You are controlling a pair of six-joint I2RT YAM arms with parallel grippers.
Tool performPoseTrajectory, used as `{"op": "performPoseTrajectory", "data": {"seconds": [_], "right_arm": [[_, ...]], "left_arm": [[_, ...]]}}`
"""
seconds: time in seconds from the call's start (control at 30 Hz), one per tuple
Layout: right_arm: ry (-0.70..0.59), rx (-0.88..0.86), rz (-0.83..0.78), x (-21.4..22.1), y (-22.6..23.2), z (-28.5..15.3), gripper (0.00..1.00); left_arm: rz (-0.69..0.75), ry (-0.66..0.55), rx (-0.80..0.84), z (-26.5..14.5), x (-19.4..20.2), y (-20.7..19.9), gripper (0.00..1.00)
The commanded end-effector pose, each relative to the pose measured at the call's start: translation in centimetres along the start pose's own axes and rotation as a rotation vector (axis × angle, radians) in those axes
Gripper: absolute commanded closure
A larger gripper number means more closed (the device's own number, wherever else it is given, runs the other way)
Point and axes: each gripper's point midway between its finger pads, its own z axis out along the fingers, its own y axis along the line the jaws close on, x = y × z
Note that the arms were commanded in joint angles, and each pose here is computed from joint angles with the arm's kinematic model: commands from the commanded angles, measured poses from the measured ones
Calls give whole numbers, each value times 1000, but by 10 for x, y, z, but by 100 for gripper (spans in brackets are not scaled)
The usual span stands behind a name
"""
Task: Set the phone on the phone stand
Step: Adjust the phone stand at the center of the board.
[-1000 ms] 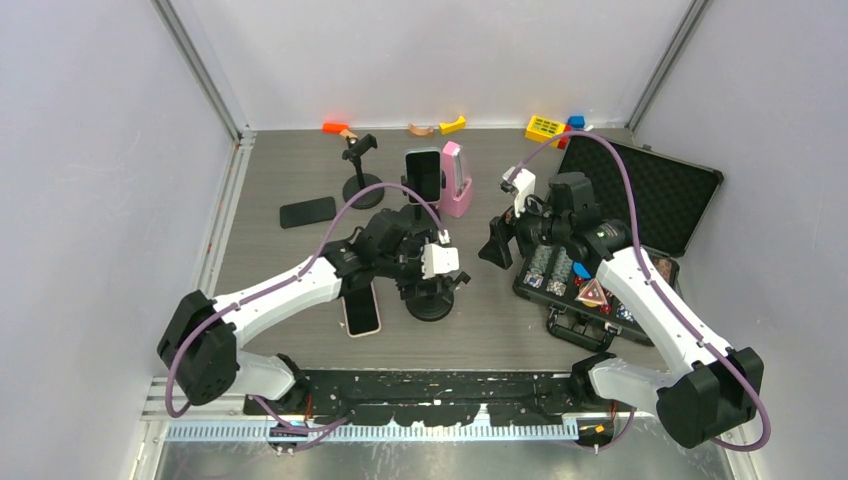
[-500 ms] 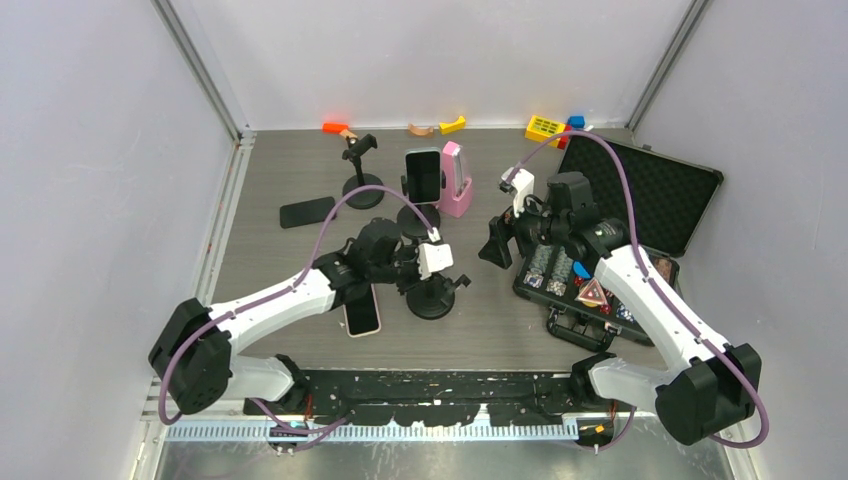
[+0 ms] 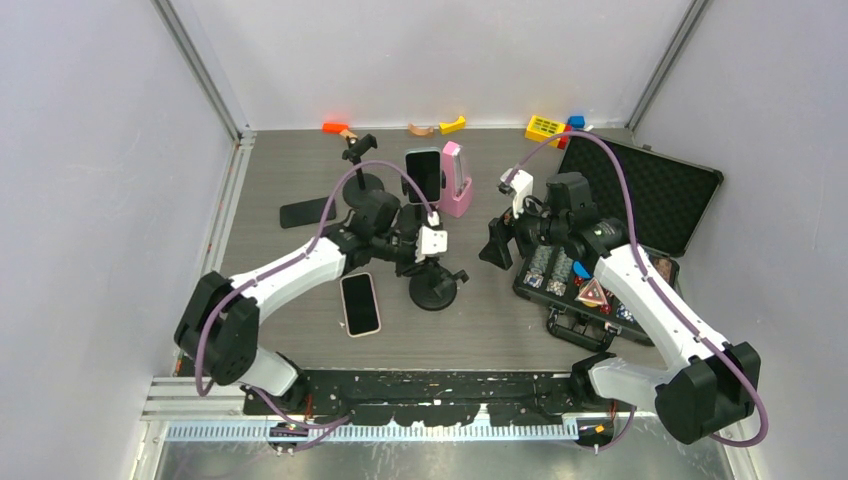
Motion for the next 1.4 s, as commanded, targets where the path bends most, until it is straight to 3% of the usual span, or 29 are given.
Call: {"op": "performPoseTrajectory", "data": {"seconds": [0.0, 0.17, 0.37, 0.47, 0.63, 0.8, 0.9, 1.37], "right_arm": [[-11, 2, -18, -4, -3, 1, 14], [-9, 1, -20, -3, -3, 1, 14], [-5, -8, -18, -3, -1, 1, 14], [-4, -12, -17, -3, -1, 1, 14], [-5, -13, -17, -4, -1, 1, 14], [4, -11, -12, -2, -2, 3, 14], [6, -6, -11, -1, -4, 3, 14], [10, 13, -13, -1, -7, 3, 14]], "left_arm": [[104, -86, 69, -2, -33, 10, 86], [87, -84, 108, 2, -32, 10, 69], [51, -45, 56, -4, -27, 15, 24], [45, 5, -73, -18, -24, 28, 12], [-23, 195, -298, -57, 11, 42, 4], [-233, 329, -458, -97, 58, 40, 0], [-383, 363, -482, -109, 77, 26, 0], [-789, 513, -529, -113, 132, -8, 0]]}}
